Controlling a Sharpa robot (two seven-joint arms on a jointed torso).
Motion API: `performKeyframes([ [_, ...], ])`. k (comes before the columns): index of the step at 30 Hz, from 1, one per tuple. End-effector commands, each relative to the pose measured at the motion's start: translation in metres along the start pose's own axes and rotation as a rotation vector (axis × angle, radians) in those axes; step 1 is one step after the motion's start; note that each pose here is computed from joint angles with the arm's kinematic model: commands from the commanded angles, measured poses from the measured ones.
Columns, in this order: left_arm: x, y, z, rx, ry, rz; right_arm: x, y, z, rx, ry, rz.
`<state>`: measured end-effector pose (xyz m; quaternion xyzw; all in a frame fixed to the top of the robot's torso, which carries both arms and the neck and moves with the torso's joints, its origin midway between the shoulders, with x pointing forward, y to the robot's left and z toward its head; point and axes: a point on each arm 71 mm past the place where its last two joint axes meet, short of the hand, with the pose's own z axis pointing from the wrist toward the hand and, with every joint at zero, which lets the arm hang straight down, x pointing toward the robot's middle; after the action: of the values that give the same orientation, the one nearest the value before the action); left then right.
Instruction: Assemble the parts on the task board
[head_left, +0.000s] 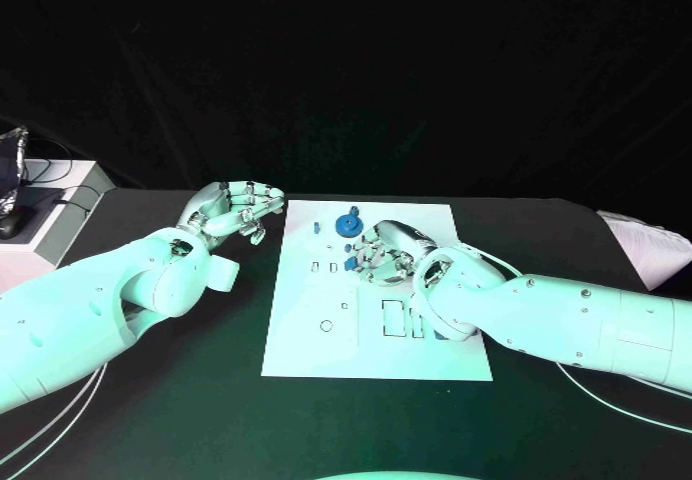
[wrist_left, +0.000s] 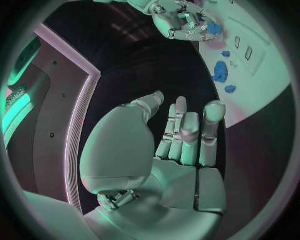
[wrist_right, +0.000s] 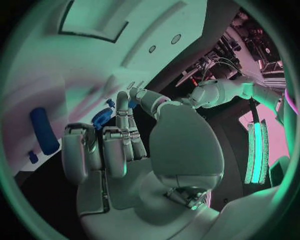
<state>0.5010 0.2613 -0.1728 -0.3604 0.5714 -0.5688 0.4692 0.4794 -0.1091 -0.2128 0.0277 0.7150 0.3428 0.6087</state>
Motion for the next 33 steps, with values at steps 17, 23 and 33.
performKeyframes([
  [17,-0.0018,-0.0008,-0.0013,-0.001,0.002,0.002,-0.015,0.028,0.010,0.045,0.064,-0.363],
  [23,-0.0021,-0.0007,-0.0014,-0.002,0.001,0.003,-0.017,0.033,0.012,0.053,0.081,-0.406],
  [33,-0.0018,-0.0006,-0.0012,-0.003,0.002,0.003,-0.013,0.041,0.017,0.065,0.139,-0.515],
])
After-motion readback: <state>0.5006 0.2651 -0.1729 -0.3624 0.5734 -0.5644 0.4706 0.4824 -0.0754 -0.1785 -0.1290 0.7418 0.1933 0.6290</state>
